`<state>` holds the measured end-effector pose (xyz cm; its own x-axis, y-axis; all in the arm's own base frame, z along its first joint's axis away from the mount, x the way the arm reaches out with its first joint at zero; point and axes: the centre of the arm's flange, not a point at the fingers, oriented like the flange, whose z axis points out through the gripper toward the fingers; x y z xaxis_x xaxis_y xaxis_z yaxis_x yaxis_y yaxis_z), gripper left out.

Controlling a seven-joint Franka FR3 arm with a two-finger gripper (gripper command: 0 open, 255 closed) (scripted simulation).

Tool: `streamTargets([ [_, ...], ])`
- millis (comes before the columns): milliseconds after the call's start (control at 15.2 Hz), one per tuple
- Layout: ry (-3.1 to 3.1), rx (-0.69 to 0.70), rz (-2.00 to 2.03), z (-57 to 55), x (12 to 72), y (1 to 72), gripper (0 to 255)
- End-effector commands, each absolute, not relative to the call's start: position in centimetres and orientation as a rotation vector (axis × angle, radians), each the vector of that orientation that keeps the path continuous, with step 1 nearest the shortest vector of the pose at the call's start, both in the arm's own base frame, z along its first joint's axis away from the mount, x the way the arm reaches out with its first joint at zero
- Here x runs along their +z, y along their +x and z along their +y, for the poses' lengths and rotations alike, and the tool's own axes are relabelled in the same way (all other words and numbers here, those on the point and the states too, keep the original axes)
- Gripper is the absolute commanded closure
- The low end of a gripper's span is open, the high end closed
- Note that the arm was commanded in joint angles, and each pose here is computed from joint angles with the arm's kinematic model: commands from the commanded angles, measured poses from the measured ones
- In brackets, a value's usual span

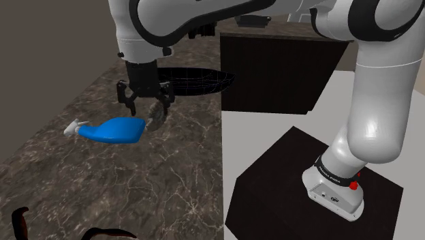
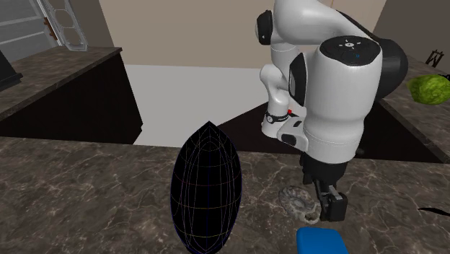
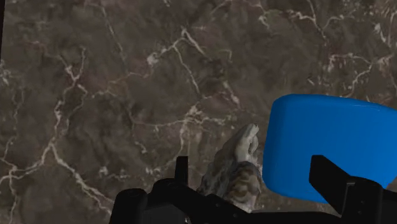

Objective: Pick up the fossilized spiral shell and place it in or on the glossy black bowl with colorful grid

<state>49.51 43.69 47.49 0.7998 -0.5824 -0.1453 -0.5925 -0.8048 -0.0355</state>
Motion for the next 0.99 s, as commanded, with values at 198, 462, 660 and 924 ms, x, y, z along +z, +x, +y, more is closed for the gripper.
streamTargets([
  [198,-2.904,0.195,0.952,44.0,45.1,49.3,0],
  [462,-2.904,0.195,0.952,44.0,45.1,49.3,0],
  [660,-2.904,0.195,0.952,44.0,45.1,49.3,0],
  [924,-2.904,0.195,0.952,44.0,45.1,49.3,255],
])
